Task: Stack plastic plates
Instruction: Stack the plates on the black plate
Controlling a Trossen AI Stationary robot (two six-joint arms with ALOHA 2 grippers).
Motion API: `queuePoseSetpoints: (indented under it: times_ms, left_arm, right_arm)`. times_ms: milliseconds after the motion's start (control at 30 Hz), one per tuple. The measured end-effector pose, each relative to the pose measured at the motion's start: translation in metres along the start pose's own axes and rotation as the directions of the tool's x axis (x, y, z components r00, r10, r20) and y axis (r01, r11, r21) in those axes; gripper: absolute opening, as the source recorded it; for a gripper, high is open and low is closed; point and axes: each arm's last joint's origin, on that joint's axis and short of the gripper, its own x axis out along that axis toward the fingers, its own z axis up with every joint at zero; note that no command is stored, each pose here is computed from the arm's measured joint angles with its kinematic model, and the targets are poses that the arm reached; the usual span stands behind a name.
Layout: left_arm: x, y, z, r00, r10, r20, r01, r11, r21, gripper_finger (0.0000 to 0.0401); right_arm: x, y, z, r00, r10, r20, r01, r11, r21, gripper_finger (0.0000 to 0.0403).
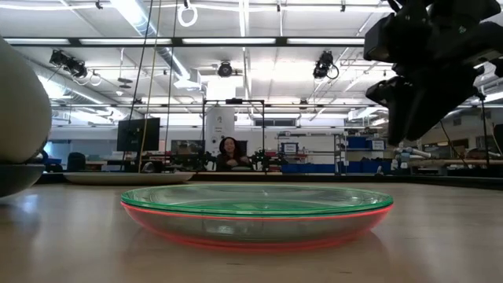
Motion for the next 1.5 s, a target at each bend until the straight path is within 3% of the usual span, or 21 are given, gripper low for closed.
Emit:
queuePoseSetpoints:
  times_ms: [100, 500, 667, 900, 1500]
  left_arm:
    - [0.008, 0.007, 0.006, 0.994, 0.092, 0.052, -0.092, 0.996, -0.007, 0.0171]
    - [0.049, 0.019, 0.014, 0.959, 0.265, 0.097, -0.266, 0.964, -0.011, 0.0162]
    - [0.058, 0.023, 0.017, 0.947, 0.297, 0.121, -0.301, 0.954, 0.013, 0.0118]
    - [0.058, 0.023, 0.017, 0.947, 0.293, 0.13, -0.297, 0.955, 0.017, 0.0019]
    - [0.084, 0.026, 0.034, 0.913, 0.373, 0.168, -0.37, 0.928, -0.048, 0.0027]
  right_arm:
    - [0.0, 0.002, 0.0, 1.0, 0.027, -0.006, -0.027, 0.999, 0.021, 0.013]
    - [-0.001, 0.012, -0.004, 0.998, 0.051, -0.021, -0.051, 0.999, 0.006, 0.0129]
    - [-0.001, 0.012, -0.006, 0.998, 0.047, -0.041, -0.047, 0.999, 0.003, 0.0129]
    - [-0.001, 0.011, -0.007, 0.998, 0.036, -0.052, -0.036, 0.999, -0.008, 0.0129]
    - [0.0, 0.002, -0.006, 0.998, -0.008, -0.055, 0.006, 0.999, -0.049, 0.0129]
